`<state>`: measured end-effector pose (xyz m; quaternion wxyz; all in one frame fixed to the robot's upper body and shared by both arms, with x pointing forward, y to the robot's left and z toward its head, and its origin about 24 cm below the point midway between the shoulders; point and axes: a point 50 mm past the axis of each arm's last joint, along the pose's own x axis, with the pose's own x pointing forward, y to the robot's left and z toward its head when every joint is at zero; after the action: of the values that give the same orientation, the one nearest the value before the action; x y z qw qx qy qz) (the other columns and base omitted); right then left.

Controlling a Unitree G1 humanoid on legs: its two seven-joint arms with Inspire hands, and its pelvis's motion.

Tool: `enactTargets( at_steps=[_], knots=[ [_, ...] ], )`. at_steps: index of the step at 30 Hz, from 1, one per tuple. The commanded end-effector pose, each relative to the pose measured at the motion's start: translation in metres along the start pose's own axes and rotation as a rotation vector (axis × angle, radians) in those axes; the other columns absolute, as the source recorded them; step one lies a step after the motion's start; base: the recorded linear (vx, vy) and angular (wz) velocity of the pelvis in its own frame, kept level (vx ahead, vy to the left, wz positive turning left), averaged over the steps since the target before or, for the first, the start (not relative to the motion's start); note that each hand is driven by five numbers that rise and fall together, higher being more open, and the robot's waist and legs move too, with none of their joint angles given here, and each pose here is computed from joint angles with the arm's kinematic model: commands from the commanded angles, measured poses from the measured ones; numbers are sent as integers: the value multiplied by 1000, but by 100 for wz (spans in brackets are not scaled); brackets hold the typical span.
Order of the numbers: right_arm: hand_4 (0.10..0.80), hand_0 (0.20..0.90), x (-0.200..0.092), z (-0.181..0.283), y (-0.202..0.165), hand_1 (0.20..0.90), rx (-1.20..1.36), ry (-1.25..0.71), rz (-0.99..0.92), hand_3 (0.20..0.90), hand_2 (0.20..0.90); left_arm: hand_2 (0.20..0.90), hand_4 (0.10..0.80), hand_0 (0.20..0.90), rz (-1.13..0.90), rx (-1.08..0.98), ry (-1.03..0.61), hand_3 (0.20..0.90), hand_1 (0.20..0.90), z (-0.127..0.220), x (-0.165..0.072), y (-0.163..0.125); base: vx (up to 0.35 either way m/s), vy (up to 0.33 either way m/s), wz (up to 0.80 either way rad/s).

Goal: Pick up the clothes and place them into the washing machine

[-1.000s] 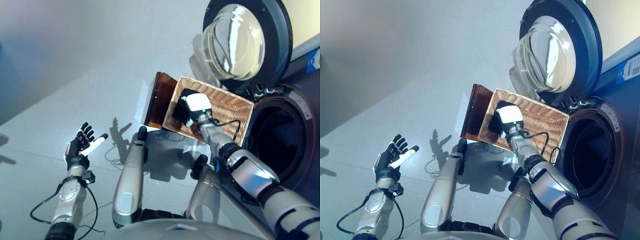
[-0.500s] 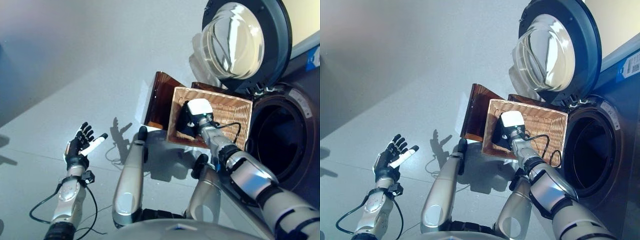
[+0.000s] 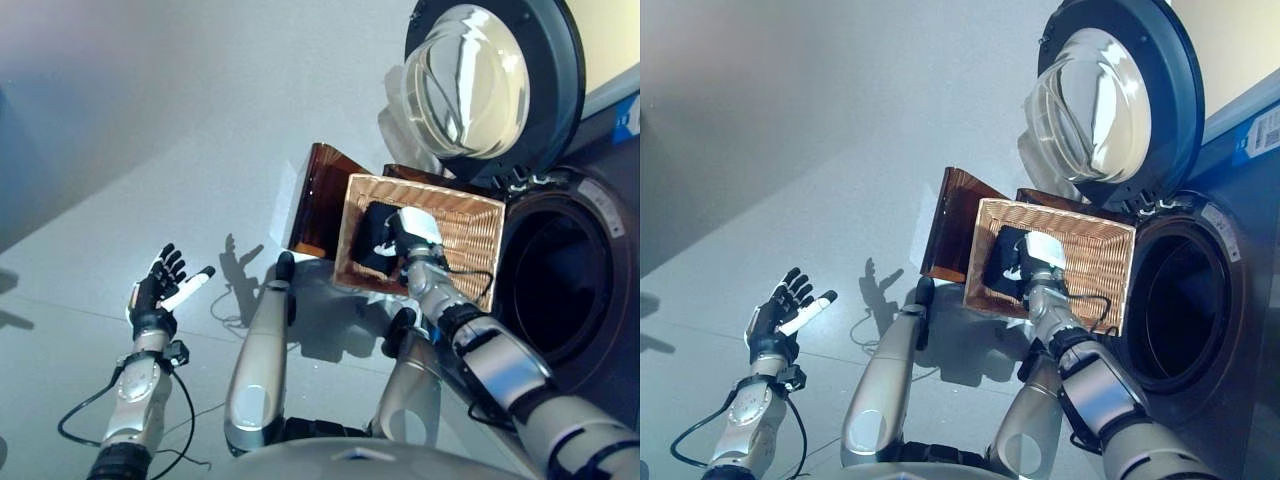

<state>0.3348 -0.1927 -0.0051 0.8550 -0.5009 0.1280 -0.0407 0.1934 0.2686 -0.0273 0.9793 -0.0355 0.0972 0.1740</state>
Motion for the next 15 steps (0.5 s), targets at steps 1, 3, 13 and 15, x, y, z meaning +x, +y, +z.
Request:
enactTargets(
  at_steps=[1,3,13,15],
  knots=[
    [300,200,4,9,-20,200,88,-77,-118,200,200,900,800,900,73,65,-153,900,900,31,0,27,21,-24,-6],
    [300,200,3,6,-20,200,83,-72,-118,200,200,900,800,900,73,63,-155,900,900,31,0,27,7,-7,3],
    [800,900,6,9,-47,900,-165,-192,-228,900,900,900,800,900,77,55,-167,900,900,31,-1,27,0,-2,-1],
    [800,900,6,13,-53,900,-173,-212,-282,900,900,900,800,900,84,53,-164,900,900,30,-2,28,0,0,0]
  ],
)
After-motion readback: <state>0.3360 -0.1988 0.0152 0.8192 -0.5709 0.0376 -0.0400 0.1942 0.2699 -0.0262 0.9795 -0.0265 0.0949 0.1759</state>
